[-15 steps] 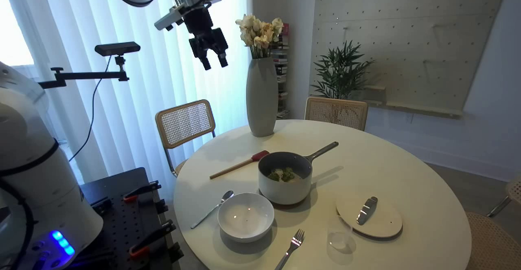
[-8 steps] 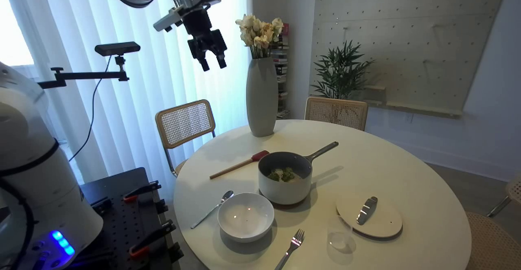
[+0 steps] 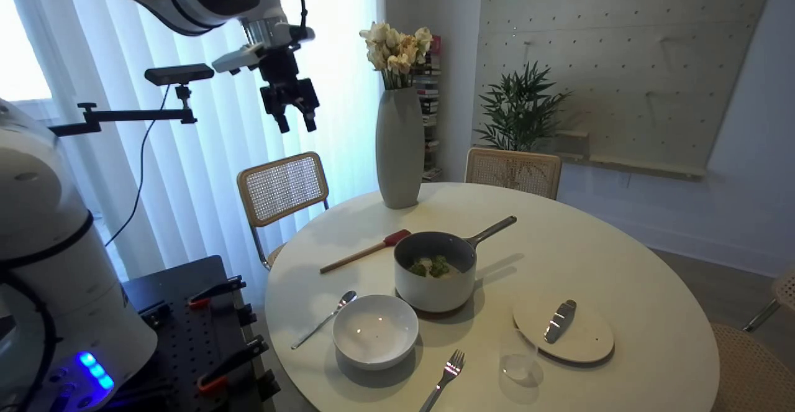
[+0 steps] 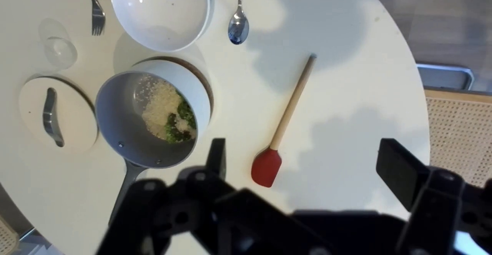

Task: Use the spatula to stir in the pot

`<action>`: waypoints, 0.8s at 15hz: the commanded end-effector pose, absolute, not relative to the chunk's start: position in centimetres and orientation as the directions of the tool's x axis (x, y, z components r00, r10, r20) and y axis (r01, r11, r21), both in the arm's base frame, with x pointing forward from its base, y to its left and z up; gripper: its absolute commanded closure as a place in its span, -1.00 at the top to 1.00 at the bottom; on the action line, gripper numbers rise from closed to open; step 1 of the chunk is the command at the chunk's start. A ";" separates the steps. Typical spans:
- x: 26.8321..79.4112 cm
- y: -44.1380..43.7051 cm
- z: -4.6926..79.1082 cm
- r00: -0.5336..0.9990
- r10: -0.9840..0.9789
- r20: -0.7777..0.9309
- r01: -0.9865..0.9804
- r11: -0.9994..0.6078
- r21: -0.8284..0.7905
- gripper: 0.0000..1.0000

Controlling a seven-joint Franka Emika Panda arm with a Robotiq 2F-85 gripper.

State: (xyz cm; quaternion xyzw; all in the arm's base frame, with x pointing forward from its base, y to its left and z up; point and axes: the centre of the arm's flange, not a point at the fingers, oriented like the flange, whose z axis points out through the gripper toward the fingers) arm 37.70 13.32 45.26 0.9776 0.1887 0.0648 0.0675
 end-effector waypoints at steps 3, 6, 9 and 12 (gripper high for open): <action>36.3 14.4 40.5 0.942 0.330 0.070 0.324 -0.943 0.075 1.00; 36.0 14.4 37.5 0.960 0.270 0.081 0.267 -0.963 0.040 1.00; 36.0 14.6 34.7 0.971 0.216 0.106 0.214 -0.976 0.026 1.00; 36.9 15.4 32.4 0.977 0.180 0.118 0.178 -0.984 0.034 1.00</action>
